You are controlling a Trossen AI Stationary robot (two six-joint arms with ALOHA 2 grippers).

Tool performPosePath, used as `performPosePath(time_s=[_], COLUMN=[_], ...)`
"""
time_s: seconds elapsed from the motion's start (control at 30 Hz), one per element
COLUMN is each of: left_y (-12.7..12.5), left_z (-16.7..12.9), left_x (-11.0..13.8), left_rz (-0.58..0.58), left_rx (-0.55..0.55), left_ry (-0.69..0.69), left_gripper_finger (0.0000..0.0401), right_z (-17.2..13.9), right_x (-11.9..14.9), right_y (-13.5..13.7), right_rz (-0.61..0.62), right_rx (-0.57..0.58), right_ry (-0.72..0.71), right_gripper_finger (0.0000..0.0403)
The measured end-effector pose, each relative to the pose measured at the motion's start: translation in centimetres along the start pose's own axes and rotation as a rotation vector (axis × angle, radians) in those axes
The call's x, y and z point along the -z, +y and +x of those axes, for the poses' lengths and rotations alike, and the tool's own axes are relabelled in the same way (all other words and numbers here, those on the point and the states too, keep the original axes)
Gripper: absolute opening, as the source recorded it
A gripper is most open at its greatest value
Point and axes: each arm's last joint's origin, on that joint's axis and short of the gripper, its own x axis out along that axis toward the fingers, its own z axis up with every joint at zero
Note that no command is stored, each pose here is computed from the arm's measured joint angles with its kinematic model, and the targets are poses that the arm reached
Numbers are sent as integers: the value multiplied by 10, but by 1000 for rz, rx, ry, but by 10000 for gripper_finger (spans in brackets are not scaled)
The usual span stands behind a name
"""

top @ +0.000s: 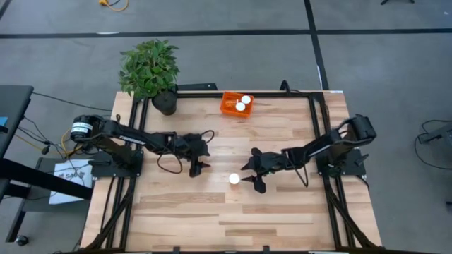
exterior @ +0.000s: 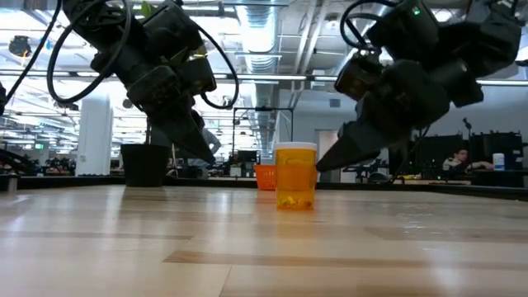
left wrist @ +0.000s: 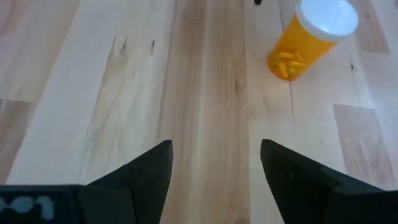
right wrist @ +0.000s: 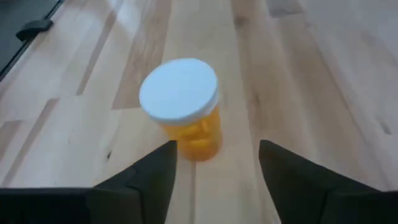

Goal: Pick and place pill bottles into a basket
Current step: Put the orange medicine bottle into the orange bin

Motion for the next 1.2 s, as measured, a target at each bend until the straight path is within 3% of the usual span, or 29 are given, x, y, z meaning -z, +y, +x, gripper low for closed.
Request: performPosePath(time_s=[0.53,1.2], left_y=[-8,-8], left_z=[1,1], left_x=[1,1], left_rz=[-16,-16], left_rx=[-28,-28], left_ry=[-2,-1], left_gripper_finger=[233,233], right_z=[21,21], right_x=[15,13], right_y=[1,1], right_rz=[3,-34], right_rx=[-90,-94], right_ry=[-25,-38], right_gripper_finger=[241,241])
